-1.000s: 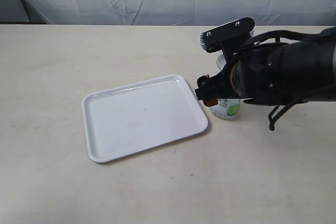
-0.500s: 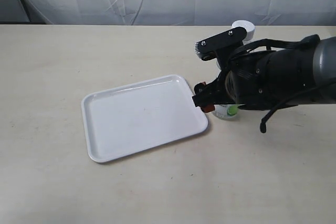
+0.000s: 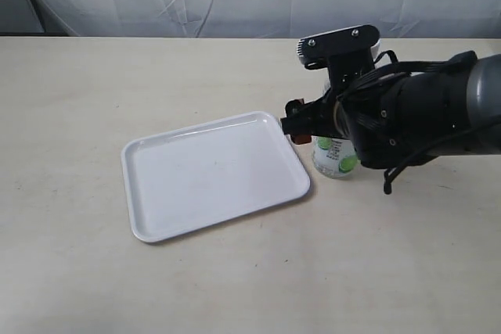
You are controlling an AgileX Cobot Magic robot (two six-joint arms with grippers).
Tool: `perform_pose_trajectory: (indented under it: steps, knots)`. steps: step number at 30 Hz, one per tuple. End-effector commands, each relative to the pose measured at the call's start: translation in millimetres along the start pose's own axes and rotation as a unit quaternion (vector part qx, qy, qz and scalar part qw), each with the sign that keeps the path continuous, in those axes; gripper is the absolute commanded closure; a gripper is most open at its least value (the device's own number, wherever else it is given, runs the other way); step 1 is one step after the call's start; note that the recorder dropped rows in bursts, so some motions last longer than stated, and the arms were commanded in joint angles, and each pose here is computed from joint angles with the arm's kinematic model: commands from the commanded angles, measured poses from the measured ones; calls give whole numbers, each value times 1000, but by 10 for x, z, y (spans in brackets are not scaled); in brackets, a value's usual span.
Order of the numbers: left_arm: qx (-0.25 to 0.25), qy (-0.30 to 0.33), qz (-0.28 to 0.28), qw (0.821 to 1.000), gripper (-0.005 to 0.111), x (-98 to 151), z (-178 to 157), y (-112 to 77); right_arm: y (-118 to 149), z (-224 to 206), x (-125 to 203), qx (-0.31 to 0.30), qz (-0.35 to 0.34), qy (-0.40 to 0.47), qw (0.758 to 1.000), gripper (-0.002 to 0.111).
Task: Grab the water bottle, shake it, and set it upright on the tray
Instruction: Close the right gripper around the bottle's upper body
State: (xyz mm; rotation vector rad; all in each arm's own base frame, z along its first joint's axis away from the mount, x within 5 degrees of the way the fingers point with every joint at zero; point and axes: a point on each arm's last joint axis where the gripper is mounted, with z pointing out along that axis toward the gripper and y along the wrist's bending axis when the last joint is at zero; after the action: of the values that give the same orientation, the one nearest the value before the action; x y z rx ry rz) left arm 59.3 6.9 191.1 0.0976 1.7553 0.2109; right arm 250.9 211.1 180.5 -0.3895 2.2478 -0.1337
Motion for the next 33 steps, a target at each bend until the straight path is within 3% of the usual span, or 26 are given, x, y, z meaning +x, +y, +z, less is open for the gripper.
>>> perform_pose_trajectory:
  steps: [1, 10, 22, 24, 28, 31, 33]
  knots:
    - [0, -7, -6, 1000, 107, -6, -2, -2, -11, 8, -46, 2, 20, -19, 1000, 4]
    - [0, -7, -6, 1000, 107, -6, -2, -2, -46, 14, -65, 15, 44, -29, 999, 4]
    - [0, -7, -6, 1000, 107, -6, -2, -2, -218, 162, -100, -19, 82, -14, 996, 7]
    - [0, -7, -6, 1000, 107, -6, -2, -2, -203, 162, -106, -27, 74, -17, 997, 19]
    - [0, -7, -6, 1000, 107, -6, -2, -2, -157, 158, -125, -54, 45, -27, 997, 71]
    - [0, -7, -6, 1000, 107, -6, -2, -2, -155, 158, -120, -55, 51, -24, 997, 97]
    - [0, -7, -6, 1000, 107, -6, -2, -2, -152, 158, -116, -56, 52, -21, 997, 109]
